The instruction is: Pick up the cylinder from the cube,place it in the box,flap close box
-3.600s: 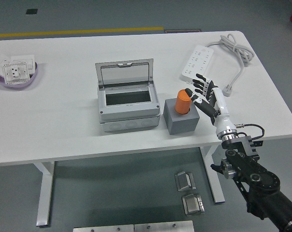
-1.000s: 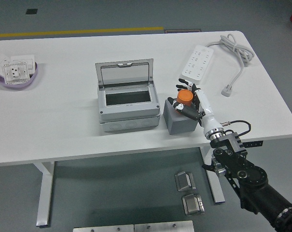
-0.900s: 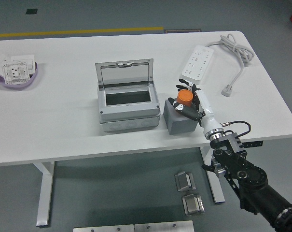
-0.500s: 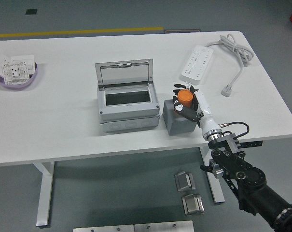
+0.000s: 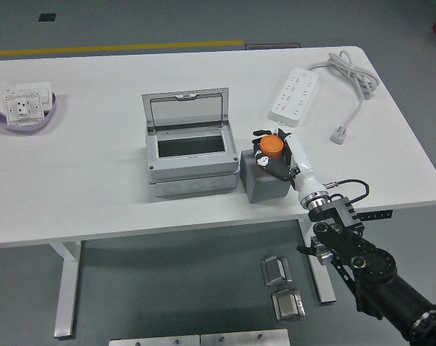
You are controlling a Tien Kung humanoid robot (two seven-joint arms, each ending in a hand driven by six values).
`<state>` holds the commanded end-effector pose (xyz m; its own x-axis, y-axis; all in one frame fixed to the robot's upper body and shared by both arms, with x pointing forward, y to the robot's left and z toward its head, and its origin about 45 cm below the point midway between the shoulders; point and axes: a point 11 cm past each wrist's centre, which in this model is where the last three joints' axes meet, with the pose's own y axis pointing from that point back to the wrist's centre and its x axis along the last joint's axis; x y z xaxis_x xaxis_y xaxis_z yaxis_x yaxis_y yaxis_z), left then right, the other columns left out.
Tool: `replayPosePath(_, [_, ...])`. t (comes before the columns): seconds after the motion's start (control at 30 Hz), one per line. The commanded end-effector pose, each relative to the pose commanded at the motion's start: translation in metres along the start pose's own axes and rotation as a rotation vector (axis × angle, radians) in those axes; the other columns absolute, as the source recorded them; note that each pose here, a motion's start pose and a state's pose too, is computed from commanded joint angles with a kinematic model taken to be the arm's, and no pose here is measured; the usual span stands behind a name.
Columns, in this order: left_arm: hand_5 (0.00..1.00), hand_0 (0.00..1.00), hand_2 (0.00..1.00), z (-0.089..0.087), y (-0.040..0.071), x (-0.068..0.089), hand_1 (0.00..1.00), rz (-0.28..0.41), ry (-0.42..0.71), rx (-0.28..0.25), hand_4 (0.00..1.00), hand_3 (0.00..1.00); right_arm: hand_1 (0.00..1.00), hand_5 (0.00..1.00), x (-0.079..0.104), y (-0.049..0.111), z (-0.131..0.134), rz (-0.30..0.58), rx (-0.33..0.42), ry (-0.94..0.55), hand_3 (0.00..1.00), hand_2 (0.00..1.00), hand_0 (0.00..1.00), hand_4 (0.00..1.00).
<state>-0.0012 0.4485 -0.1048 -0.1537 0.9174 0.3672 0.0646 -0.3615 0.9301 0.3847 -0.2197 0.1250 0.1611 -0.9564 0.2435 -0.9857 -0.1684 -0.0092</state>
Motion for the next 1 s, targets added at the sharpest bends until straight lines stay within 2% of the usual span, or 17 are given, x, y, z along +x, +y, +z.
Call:
replayPosePath(0.37, [0.479,0.720,0.715,-0.002,0.000,0.000,0.683,-0.002,0.001,0.004,0.814,0.884,0.463,0.002,0.015,-0.014,-0.026,0.003,0.067,0.012,0.329,0.467,0.546,0.002])
replayPosePath(0.53, [0.477,0.719,0.714,-0.003,0.000,0.000,0.682,0.000,0.002,0.007,0.813,0.883,0.464,0.002,0.011,-0.021,-0.045,-0.020,0.106,0.050,0.328,0.468,0.549,0.002])
replayPosePath(0.7, [0.477,0.719,0.714,-0.004,0.000,0.002,0.682,0.003,0.002,0.012,0.813,0.883,0.464,0.002,0.000,-0.030,-0.071,-0.068,0.150,0.141,0.328,0.468,0.549,0.002])
replayPosePath(0.73, [0.477,0.718,0.714,-0.004,0.000,0.002,0.683,0.004,0.002,0.013,0.813,0.884,0.446,0.002,-0.004,-0.033,-0.076,-0.083,0.159,0.164,0.326,0.471,0.473,0.002])
replayPosePath(0.87, [0.477,0.718,0.714,-0.004,0.000,0.004,0.683,0.009,0.001,0.015,0.813,0.884,0.446,0.002,-0.023,-0.042,-0.095,-0.155,0.178,0.281,0.326,0.471,0.473,0.002])
replayPosePath(0.9, [0.476,0.718,0.713,-0.004,0.000,0.005,0.683,0.010,0.001,0.015,0.812,0.882,0.302,0.002,-0.029,-0.044,-0.098,-0.173,0.178,0.315,0.325,0.459,0.190,0.002])
replayPosePath(1.0, [0.476,0.718,0.713,-0.004,0.000,0.006,0.683,0.013,0.001,0.014,0.812,0.882,0.302,0.002,-0.042,-0.049,-0.103,-0.214,0.182,0.405,0.325,0.459,0.190,0.002])
